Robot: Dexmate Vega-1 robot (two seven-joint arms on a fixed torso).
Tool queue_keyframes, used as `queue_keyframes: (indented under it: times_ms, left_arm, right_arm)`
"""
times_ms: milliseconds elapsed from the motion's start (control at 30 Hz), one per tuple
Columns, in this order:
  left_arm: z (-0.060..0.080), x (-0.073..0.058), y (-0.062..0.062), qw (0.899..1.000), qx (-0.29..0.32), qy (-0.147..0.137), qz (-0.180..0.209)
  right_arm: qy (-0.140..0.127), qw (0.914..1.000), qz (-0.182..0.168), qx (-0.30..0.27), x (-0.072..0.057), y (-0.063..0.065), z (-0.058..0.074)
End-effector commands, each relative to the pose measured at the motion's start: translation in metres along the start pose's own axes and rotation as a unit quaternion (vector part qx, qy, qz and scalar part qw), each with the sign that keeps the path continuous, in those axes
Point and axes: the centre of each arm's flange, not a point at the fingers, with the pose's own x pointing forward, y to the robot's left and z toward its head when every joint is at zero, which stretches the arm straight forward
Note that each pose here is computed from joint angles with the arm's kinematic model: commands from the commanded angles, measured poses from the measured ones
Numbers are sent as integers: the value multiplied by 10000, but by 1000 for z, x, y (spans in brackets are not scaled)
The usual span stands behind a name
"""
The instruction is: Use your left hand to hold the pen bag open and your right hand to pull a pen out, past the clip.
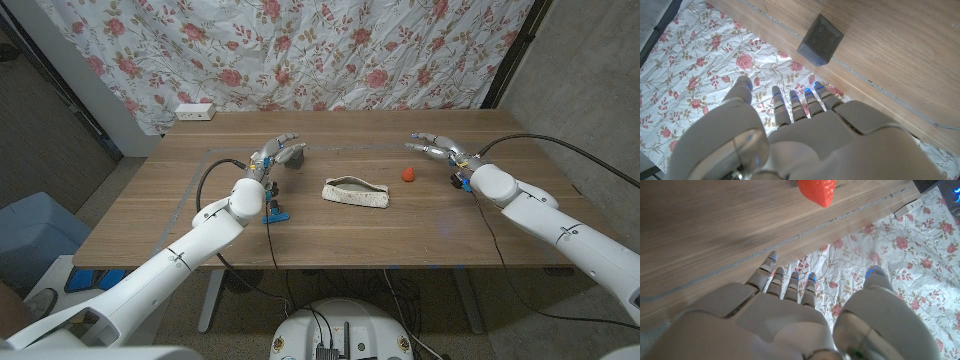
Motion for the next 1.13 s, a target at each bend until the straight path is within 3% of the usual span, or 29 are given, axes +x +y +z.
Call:
queue_keyframes:
  times_ms: [33,333,433,700,1133]
  left_arm:
    - [-25,4,18,9991,-408,-94,84]
    - [-42,1,21,9977,-628,-169,208]
    - [-47,0,19,9967,-737,-176,294]
    - [-56,-3,18,9924,-1065,-317,521]
    - [-69,-23,13,9795,-1775,-283,907]
  right_arm:
    - [-36,9947,-121,1020,9,1,-2]
    - [-34,9846,-639,1629,2,5,-10]
    - [-139,9753,-898,2016,-2,9,-15]
    - [-181,9633,-1025,2475,-8,15,-22]
    - [-107,9429,-1226,3096,-31,24,-29]
